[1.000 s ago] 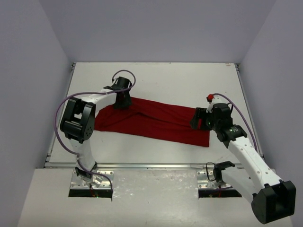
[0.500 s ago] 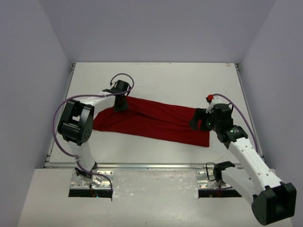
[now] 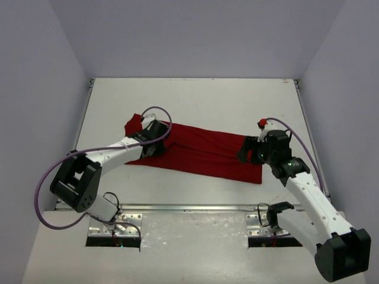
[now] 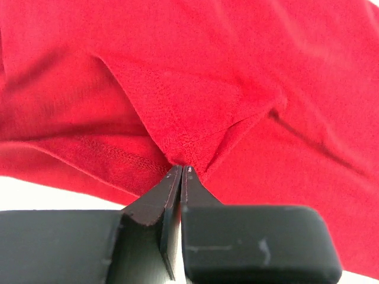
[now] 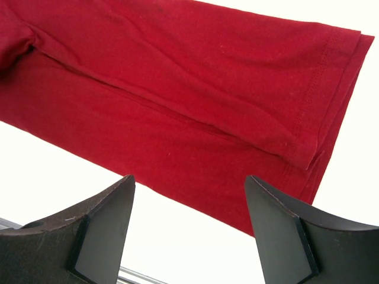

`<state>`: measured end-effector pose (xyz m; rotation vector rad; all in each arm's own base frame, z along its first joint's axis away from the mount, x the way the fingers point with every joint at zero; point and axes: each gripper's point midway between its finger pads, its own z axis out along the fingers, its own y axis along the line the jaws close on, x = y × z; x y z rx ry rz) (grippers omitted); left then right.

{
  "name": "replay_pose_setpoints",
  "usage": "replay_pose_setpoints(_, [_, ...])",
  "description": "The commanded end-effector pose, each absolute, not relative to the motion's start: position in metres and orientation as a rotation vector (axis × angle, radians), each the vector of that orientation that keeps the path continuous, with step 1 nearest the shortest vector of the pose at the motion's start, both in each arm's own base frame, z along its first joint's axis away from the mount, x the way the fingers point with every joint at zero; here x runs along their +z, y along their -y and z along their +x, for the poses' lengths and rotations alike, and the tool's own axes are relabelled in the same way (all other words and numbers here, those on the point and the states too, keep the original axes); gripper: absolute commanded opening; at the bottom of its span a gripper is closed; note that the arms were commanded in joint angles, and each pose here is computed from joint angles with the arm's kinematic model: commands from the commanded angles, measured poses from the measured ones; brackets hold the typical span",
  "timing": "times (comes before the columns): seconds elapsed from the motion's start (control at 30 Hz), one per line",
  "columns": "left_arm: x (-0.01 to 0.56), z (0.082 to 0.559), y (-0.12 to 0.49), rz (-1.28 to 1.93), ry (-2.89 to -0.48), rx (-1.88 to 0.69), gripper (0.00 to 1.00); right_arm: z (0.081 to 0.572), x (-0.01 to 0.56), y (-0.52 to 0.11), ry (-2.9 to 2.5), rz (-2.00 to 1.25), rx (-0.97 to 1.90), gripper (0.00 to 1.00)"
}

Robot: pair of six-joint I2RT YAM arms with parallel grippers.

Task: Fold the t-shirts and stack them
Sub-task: Fold the other side of the tshirt into a rectangle

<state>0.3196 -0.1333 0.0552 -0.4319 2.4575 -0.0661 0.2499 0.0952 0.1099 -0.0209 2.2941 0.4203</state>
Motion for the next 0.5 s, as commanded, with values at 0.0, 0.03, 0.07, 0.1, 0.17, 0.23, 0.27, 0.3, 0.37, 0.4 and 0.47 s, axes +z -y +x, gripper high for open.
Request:
replay_pose_setpoints(0.0, [0.071, 0.308, 0.138, -0.521, -2.341, -0.073, 0.01, 0.25, 0.113, -0.097, -2.274, -0.042, 0.425, 0.75])
replay_pose_setpoints(0.03, [0.072, 0.302, 0.141, -0.514, -2.337, -0.078, 0.01, 0.25, 0.112, -0.097, -2.276, -0.043, 0.427, 0.75])
replay_pose_setpoints(0.07, [0.079, 0.296, 0.148, -0.518, -2.317, -0.111, 0.01, 0.25, 0.113, -0.097, -2.276, -0.043, 0.431, 0.75])
replay_pose_setpoints(0.1, [0.075, 0.289, 0.144, -0.521, -2.312, -0.085, 0.02, 0.25, 0.112, -0.097, -2.278, -0.042, 0.432, 0.75])
replay_pose_setpoints(0.17, [0.075, 0.279, 0.147, -0.518, -2.31, -0.088, 0.05, 0.25, 0.112, -0.098, -2.277, -0.041, 0.436, 0.75])
replay_pose_setpoints(0.23, [0.069, 0.269, 0.148, -0.494, -2.321, -0.083, 0.05, 0.249, 0.111, -0.098, -2.28, -0.042, 0.439, 0.75])
replay_pose_setpoints(0.27, [0.068, 0.266, 0.15, -0.494, -2.321, -0.095, 0.05, 0.25, 0.11, -0.099, -2.28, -0.041, 0.442, 0.75])
replay_pose_setpoints(0.3, [0.063, 0.261, 0.15, -0.49, -2.332, -0.089, 0.08, 0.249, 0.109, -0.099, -2.282, -0.041, 0.441, 0.75])
replay_pose_setpoints(0.37, [0.057, 0.255, 0.157, -0.47, -2.348, -0.11, 0.11, 0.25, 0.107, -0.099, -2.29, -0.037, 0.442, 0.75])
replay_pose_setpoints(0.4, [0.056, 0.254, 0.158, -0.471, -2.349, -0.111, 0.18, 0.25, 0.105, -0.099, -2.293, -0.032, 0.441, 0.75])
replay_pose_setpoints(0.47, [0.057, 0.25, 0.159, -0.474, -2.345, -0.103, 0.26, 0.253, 0.103, -0.101, -2.293, -0.028, 0.454, 0.75])
